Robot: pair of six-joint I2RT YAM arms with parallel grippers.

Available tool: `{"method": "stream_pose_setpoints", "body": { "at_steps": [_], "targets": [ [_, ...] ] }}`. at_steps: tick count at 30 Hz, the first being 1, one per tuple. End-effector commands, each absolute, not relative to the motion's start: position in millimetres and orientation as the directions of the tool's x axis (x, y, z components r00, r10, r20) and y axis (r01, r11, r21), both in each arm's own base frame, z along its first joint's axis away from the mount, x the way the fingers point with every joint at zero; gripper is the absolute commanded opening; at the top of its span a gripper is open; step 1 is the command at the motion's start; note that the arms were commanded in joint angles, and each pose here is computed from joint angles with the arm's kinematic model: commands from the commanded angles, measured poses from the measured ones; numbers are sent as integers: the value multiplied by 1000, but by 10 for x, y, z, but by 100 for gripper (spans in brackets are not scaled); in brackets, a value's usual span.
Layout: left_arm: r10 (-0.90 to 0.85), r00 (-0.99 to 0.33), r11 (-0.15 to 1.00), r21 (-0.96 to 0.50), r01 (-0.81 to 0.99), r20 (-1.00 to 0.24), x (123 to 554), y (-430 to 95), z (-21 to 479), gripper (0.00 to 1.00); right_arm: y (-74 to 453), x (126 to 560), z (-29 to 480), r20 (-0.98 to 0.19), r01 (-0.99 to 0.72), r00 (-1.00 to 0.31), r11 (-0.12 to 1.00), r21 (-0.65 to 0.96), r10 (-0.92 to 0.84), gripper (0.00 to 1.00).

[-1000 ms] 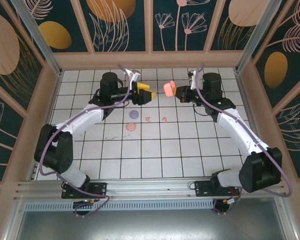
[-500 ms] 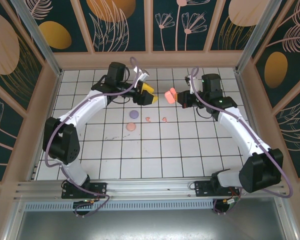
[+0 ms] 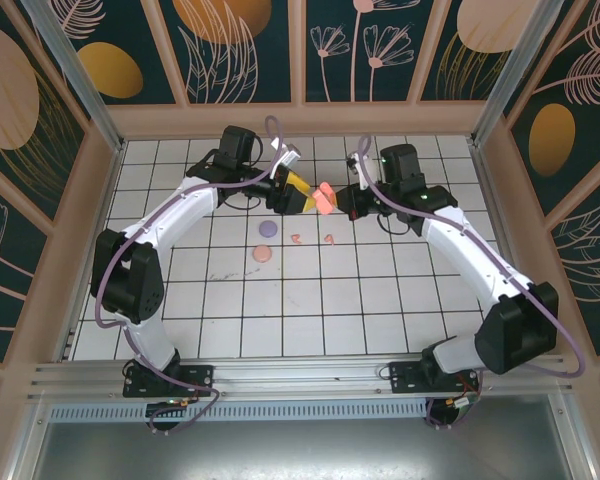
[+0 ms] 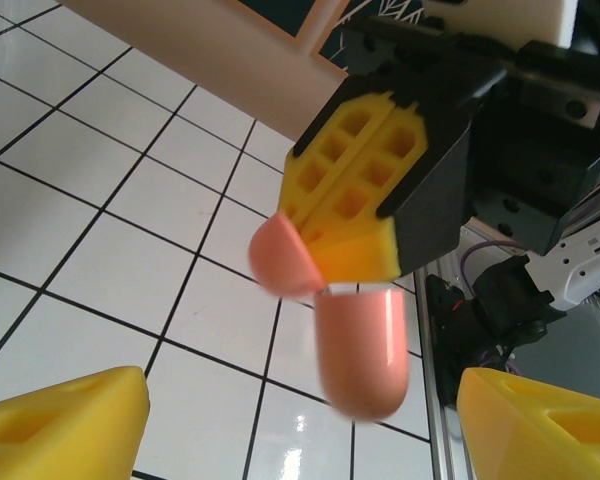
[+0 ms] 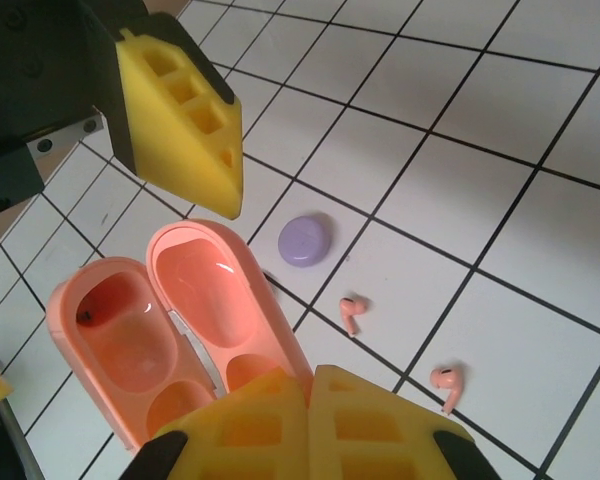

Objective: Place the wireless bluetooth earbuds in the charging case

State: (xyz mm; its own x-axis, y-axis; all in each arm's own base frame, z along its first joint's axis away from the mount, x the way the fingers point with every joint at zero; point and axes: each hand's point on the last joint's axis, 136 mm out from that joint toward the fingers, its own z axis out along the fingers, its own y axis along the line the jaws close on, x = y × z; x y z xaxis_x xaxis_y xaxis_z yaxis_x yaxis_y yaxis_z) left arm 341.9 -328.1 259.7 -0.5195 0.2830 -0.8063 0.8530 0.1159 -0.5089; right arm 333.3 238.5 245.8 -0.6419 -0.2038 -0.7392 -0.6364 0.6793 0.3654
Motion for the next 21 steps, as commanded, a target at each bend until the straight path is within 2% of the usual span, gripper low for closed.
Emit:
{"method": "stream_pose_setpoints", "body": {
  "at_steps": [1, 9, 16, 21],
  "targets": [
    [291, -505, 70, -508, 858, -813, 3377, -3305, 2633, 80, 2438, 3346, 2527, -751, -659, -616, 678, 325, -239, 0],
    [300, -513, 55, -522, 851, -804, 3337, -3301, 2572, 74, 2549, 3355, 2502, -743, -671, -615, 671, 318, -263, 0],
    [302, -519, 42, -533, 845, -799, 3321, -3304, 2540, 62, 2596, 3380, 2501, -741, -672, -614, 672, 312, -270, 0],
    [307, -525, 38, -541, 840, -794, 3303, -3301, 2501, 60, 2609, 3395, 2523, -744, -672, -611, 674, 308, -269, 0]
  ]
}}
